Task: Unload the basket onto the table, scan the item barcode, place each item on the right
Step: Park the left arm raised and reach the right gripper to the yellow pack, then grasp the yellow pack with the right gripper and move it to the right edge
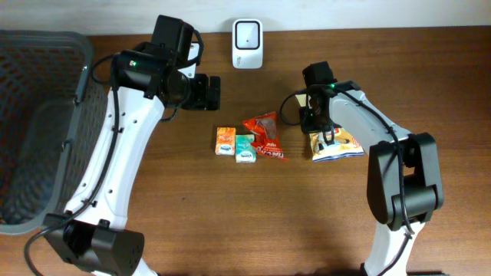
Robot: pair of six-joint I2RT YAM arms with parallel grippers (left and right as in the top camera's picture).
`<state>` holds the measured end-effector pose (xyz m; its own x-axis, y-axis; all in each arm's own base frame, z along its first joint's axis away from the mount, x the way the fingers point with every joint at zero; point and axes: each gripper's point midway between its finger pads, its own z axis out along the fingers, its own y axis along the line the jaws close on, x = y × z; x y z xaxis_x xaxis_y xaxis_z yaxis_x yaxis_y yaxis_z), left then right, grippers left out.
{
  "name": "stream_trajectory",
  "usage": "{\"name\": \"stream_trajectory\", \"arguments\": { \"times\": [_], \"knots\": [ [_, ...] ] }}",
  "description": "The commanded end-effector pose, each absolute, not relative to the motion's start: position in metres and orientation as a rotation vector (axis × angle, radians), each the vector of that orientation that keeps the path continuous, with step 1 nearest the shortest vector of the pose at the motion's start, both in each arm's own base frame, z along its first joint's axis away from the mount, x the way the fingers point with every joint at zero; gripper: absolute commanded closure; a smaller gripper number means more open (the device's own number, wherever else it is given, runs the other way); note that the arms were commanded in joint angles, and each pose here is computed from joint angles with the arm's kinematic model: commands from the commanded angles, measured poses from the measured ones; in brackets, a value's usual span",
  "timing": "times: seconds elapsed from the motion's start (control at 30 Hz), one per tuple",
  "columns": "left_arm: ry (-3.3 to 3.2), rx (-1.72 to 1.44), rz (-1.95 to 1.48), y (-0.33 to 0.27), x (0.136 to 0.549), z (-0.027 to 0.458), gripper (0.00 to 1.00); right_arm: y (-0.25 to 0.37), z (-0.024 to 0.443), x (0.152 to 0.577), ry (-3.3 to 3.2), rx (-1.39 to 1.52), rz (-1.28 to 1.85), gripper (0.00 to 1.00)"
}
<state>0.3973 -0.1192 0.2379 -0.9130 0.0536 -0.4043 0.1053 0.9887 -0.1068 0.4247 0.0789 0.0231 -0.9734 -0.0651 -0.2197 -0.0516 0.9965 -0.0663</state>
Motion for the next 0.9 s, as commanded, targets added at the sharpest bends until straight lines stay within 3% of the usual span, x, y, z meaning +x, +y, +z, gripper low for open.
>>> {"name": "stream_trajectory", "arguments": {
  "times": [0.0, 0.1, 0.2, 0.23, 0.27, 0.33, 0.47, 0.5, 0.53, 0.57, 0.6, 0.73, 0.83, 0.87],
  "knots": [
    [2.716, 0.101, -0.174, -0.118, 0.398, 0.239, 0.01, 0.098, 0.052, 0.435, 2.918, -0.076, 0.084, 0.96],
    [2.716, 0.101, -0.174, -0.118, 0.398, 0.239, 0.01, 0.115, 0.12, 0.445, 2.888, -0.121, 0.365, 0.96],
    [2.716, 0.101, -0.174, -0.118, 0.398, 0.239, 0.01, 0.106, 0.122, 0.436, 2.926, -0.183, 0.338, 0.95],
    [2.716, 0.101, -0.174, -0.118, 0.398, 0.239, 0.01, 0.101, 0.109, 0.432, 2.95, -0.185, 0.277, 0.43],
    [2.716, 0.101, -0.174, -0.118, 0.398, 0.239, 0.01, 0.098, 0.09, 0.427, 2.98, -0.191, 0.227, 0.25],
    [2.716, 0.101, -0.174, -0.118, 0.398, 0.239, 0.01, 0.103, 0.053, 0.425, 2.967, -0.213, 0.195, 0.25],
    [2.716, 0.101, -0.174, -0.118, 0.398, 0.239, 0.01, 0.08, -0.005, 0.407, 2.964, -0.194, -0.081, 0.29],
    [2.716, 0.101, -0.174, -0.118, 0.398, 0.239, 0.01, 0.079, -0.012, 0.404, 2.961, -0.194, -0.084, 0.49],
    [2.716, 0.101, -0.174, -0.118, 0.398, 0.239, 0.01, 0.08, -0.013, 0.402, 2.965, -0.189, -0.081, 0.59],
    [2.716, 0.101, -0.174, -0.118, 0.398, 0.239, 0.01, 0.083, -0.011, 0.404, 2.965, -0.159, -0.053, 0.81],
    [2.716, 0.101, -0.174, -0.118, 0.398, 0.239, 0.01, 0.089, -0.006, 0.407, 2.96, -0.162, -0.005, 0.96],
    [2.716, 0.101, -0.174, -0.118, 0.398, 0.239, 0.01, 0.126, 0.071, 0.424, 2.969, -0.157, 0.28, 0.96],
    [2.716, 0.101, -0.174, -0.118, 0.398, 0.239, 0.01, 0.168, 0.169, 0.431, 2.82, -0.198, 0.915, 0.96],
    [2.716, 0.101, -0.174, -0.118, 0.398, 0.239, 0.01, 0.166, 0.182, 0.432, 2.759, -0.166, 1.11, 0.96]
  ]
}}
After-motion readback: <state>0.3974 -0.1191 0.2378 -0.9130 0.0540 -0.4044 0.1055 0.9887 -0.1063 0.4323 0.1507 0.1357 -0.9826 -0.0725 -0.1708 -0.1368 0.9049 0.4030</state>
